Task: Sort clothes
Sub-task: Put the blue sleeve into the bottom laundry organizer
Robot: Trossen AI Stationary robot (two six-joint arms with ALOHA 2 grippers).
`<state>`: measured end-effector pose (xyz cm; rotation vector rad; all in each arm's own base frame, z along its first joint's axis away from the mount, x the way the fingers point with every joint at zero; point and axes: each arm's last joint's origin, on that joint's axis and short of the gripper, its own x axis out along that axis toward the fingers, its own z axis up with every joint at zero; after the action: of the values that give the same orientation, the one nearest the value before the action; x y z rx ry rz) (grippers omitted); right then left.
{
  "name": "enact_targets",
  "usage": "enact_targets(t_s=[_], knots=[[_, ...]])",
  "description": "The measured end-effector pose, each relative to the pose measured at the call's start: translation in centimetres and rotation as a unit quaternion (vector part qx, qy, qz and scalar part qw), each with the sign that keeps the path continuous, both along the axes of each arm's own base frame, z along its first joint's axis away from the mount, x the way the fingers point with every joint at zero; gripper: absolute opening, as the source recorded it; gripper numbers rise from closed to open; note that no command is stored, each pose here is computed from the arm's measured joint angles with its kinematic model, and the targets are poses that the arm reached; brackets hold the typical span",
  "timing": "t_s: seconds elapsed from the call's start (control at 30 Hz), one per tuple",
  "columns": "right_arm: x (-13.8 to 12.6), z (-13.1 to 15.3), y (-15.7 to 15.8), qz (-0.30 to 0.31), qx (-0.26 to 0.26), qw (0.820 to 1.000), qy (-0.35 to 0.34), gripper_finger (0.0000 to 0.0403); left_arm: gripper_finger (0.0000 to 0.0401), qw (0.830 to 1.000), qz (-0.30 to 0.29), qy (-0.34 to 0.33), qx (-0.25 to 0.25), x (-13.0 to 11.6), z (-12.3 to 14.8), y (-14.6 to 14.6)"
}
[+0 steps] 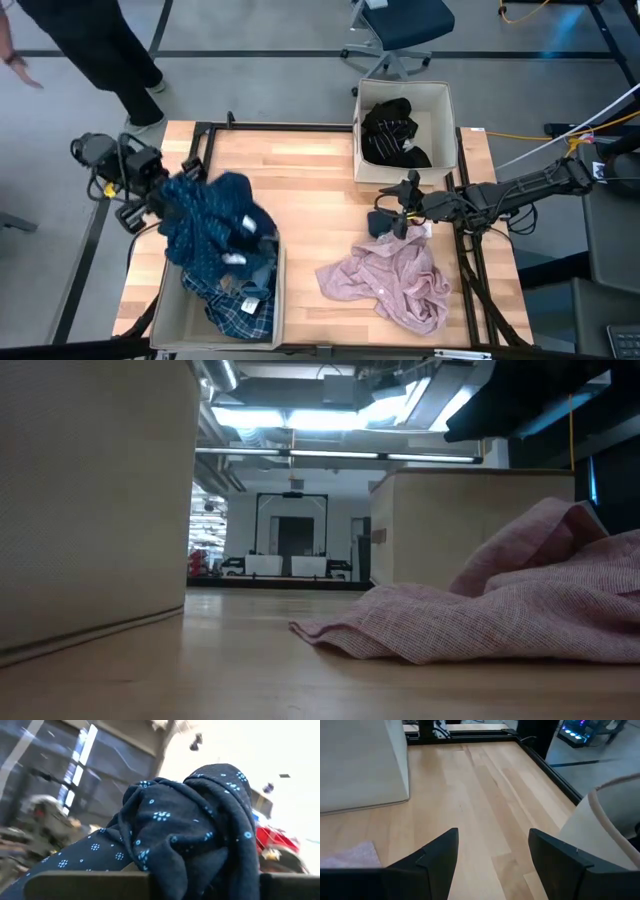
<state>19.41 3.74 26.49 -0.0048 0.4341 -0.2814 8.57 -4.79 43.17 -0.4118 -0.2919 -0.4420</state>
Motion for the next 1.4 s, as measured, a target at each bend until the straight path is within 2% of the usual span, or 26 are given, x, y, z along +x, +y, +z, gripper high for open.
enact_targets(t_s=[0.2, 0.33, 0.43, 0.57, 0.67, 0.87, 0.97, 1.1, 1.3, 1.4], knots=[[0.0, 0.0, -0.1, -0.016, 0.005, 1.0, -0.005, 0.0244, 0.0058, 0.996, -0.059, 0.052, 0.028, 0.9, -1.1, -1.9], [0.0, 0.0, -0.1, -0.016, 0.005, 1.0, -0.005, 0.0244, 0.0058, 0.989, -0.085, 0.111, 0.046, 1.9, -2.3, -3.5], [0.0, 0.0, -0.1, -0.016, 0.005, 1.0, -0.005, 0.0244, 0.0058, 0.977, -0.081, 0.191, 0.057, 2.8, -3.9, -4.8], [0.0, 0.0, -0.1, -0.016, 0.005, 1.0, -0.005, 0.0244, 0.0058, 0.953, -0.044, 0.293, 0.055, 3.8, -6.2, -6.2], [0.0, 0.0, -0.1, -0.016, 0.005, 1.0, -0.005, 0.0244, 0.0058, 0.931, -0.003, 0.36, 0.059, 4.6, -8.0, -7.4], [0.0, 0.0, -0.1, -0.015, 0.003, 1.0, -0.004, 0.0244, 0.0058, 0.878, 0.057, 0.465, 0.102, 6.5, -12.0, -9.5], [0.1, -0.2, 0.0, -0.015, 0.002, 1.0, 0.001, 0.0244, 0.0058, 0.846, 0.082, 0.512, 0.126, 7.4, -14.5, -10.5], [0.7, -0.9, 0.1, -0.016, -0.004, 1.0, 0.019, 0.0244, 0.0058, 0.797, 0.12, 0.577, 0.133, 8.2, -17.8, -11.4], [1.8, -2.4, 0.3, -0.032, -0.029, 0.997, 0.057, 0.0244, 0.0058, 0.748, 0.17, 0.623, 0.152, 9.2, -22.5, -12.3], [2.3, -3.0, 0.4, -0.032, -0.034, 0.996, 0.072, 0.0244, 0.0059, 0.732, 0.189, 0.634, 0.163, 9.6, -24.1, -12.7]])
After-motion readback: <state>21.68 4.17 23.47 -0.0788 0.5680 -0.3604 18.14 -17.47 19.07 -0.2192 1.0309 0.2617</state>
